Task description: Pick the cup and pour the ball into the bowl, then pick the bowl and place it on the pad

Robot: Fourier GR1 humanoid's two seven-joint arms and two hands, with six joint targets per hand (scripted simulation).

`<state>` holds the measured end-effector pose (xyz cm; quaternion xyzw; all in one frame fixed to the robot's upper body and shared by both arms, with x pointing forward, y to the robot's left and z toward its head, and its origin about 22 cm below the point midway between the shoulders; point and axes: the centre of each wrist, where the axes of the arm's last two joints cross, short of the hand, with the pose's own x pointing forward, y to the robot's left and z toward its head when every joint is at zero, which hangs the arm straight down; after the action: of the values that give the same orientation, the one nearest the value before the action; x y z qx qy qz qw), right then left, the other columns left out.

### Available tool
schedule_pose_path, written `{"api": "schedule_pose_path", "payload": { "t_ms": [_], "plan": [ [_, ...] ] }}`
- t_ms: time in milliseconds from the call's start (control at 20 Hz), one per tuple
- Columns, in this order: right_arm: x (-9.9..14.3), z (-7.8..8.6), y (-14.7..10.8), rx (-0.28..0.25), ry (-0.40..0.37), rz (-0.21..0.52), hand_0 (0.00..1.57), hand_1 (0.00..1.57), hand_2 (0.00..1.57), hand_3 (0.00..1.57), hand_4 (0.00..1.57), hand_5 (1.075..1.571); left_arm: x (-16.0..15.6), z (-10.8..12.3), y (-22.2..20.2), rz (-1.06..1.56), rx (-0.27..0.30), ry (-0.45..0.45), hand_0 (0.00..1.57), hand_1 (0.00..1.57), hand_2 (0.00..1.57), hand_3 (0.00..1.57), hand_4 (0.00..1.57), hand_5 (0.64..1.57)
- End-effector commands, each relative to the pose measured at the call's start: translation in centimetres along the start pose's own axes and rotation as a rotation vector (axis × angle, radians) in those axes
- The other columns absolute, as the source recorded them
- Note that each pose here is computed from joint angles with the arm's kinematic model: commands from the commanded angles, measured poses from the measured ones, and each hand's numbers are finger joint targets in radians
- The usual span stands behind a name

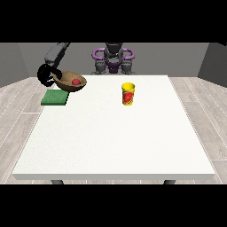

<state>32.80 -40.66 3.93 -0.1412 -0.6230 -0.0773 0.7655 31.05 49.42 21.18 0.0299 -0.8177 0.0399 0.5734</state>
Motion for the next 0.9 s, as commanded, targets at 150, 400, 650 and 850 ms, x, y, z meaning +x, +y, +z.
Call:
{"api": "schedule_pose_path", "payload": {
  "t_ms": [150,400,650,850],
  "plan": [
    [4.1,-1.2,-5.4,-0.032,-0.114,-0.053,1.57,1.57,1.57,1.37,0.99,1.571,1.5,0.3,1.2,-0.031,0.019,-0.101,0.00,0.00,0.00,0.00,0.72,1.559],
    [5.3,-1.7,-6.6,-0.062,-0.228,-0.081,1.57,1.57,1.57,1.19,0.99,1.570,2.6,-0.1,0.4,-0.070,0.008,-0.223,0.00,0.00,0.00,0.00,0.68,1.558],
    [4.4,-1.5,-9.1,-0.092,-0.278,-0.044,1.57,1.57,1.57,0.08,0.96,1.571,6.9,-0.3,0.1,-0.063,0.018,-0.290,0.00,0.00,0.00,0.00,0.68,1.559],
    [3.5,-0.7,-12.0,-0.135,-0.291,-0.059,1.57,1.57,1.57,0.00,0.99,1.571,7.1,1.3,0.1,-0.055,-0.001,-0.302,0.00,0.00,0.00,0.00,0.70,1.560]
  ]
}}
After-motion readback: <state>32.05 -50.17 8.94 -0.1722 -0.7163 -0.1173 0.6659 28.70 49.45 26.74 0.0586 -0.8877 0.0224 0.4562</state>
